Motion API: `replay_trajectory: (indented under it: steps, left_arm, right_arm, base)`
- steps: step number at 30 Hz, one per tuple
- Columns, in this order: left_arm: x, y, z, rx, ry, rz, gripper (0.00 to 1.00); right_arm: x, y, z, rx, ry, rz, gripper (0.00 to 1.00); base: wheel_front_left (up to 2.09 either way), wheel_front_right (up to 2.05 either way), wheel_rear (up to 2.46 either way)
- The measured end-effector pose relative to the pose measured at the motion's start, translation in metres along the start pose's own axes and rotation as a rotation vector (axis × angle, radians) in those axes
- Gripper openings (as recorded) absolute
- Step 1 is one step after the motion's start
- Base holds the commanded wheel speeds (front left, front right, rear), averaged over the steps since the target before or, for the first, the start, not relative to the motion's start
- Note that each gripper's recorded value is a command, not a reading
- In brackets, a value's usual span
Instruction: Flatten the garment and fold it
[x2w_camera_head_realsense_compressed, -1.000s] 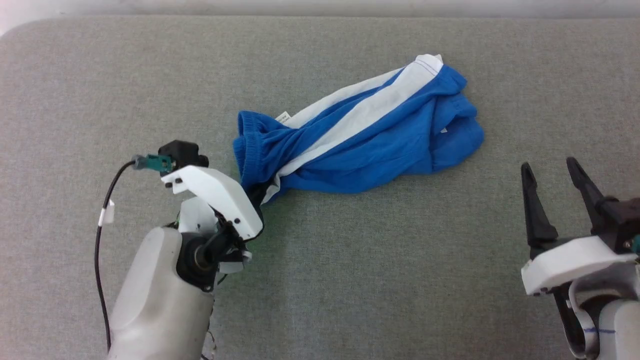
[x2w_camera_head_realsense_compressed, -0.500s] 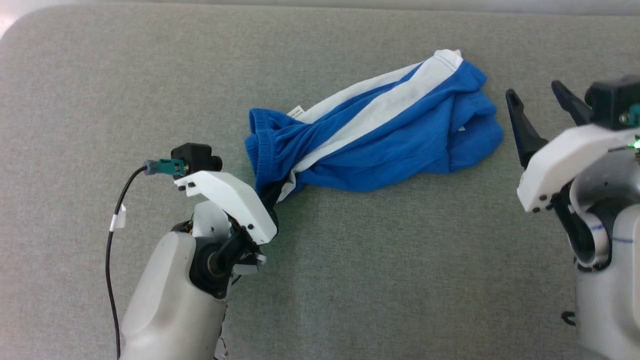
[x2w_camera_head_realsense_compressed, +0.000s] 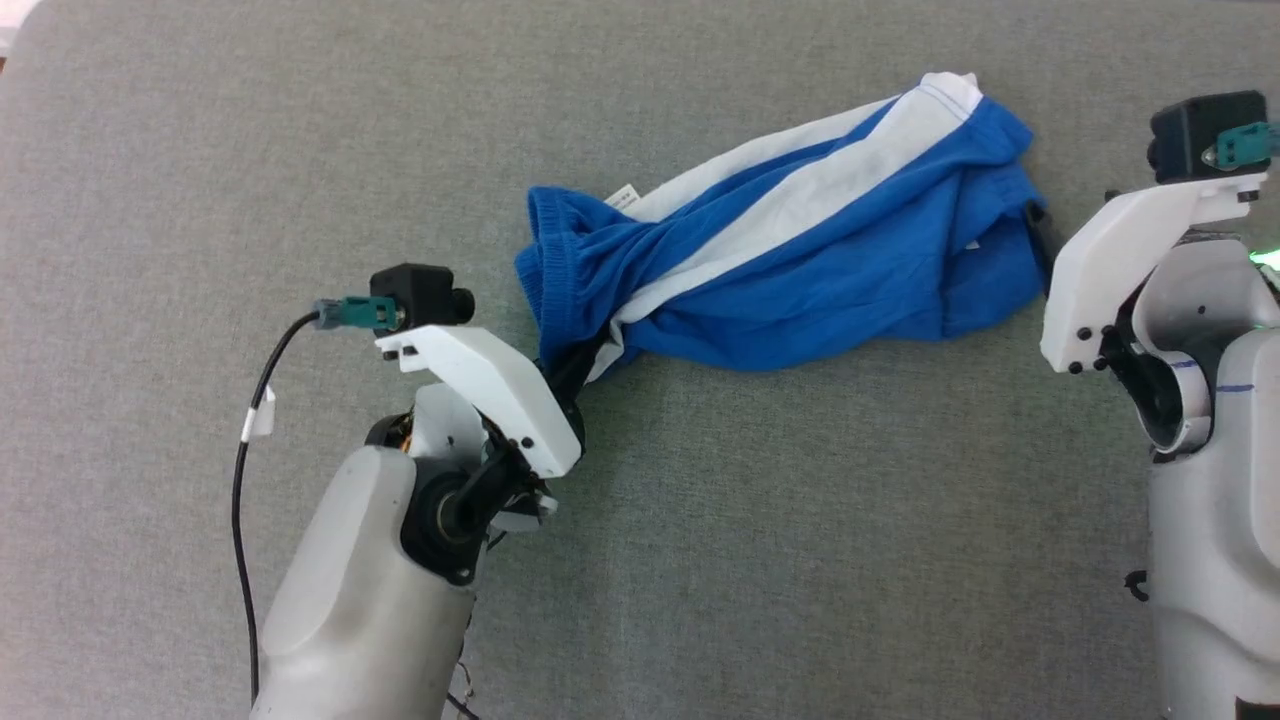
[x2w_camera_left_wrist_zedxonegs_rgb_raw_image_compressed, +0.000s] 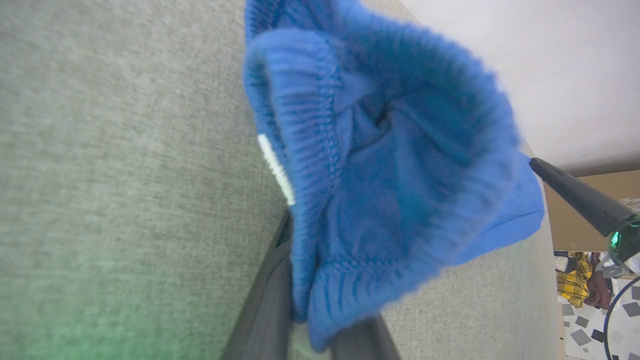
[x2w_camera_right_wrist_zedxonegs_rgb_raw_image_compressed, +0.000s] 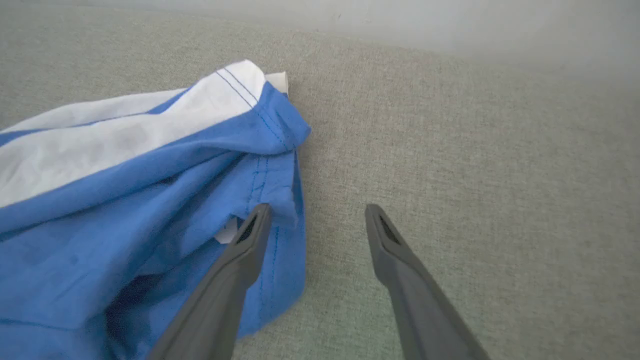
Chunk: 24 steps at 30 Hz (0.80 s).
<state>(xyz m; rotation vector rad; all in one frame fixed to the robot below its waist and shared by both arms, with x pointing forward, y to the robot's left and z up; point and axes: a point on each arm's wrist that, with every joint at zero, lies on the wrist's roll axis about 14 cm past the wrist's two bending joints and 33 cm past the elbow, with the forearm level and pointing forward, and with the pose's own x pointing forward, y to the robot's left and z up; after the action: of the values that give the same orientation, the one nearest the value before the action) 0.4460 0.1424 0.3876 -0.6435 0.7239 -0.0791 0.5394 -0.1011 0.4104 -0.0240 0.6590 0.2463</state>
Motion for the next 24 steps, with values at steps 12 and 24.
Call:
replay_trajectory:
  steps: [12,24]
  left_arm:
    - [0.003,0.0,0.001,-0.006,-0.001,-0.008,0.0]
    - [0.001,0.0,0.003,-0.021,-0.009,-0.008,0.0]
  right_arm:
    - [0.017,0.016,-0.029,0.021,0.134,0.049,1.0]
    - [0.014,0.029,-0.023,0.051,0.133,0.102,0.0]
  base:
    - [0.0,0.0,0.0]
    - [0.0,0.0,0.0]
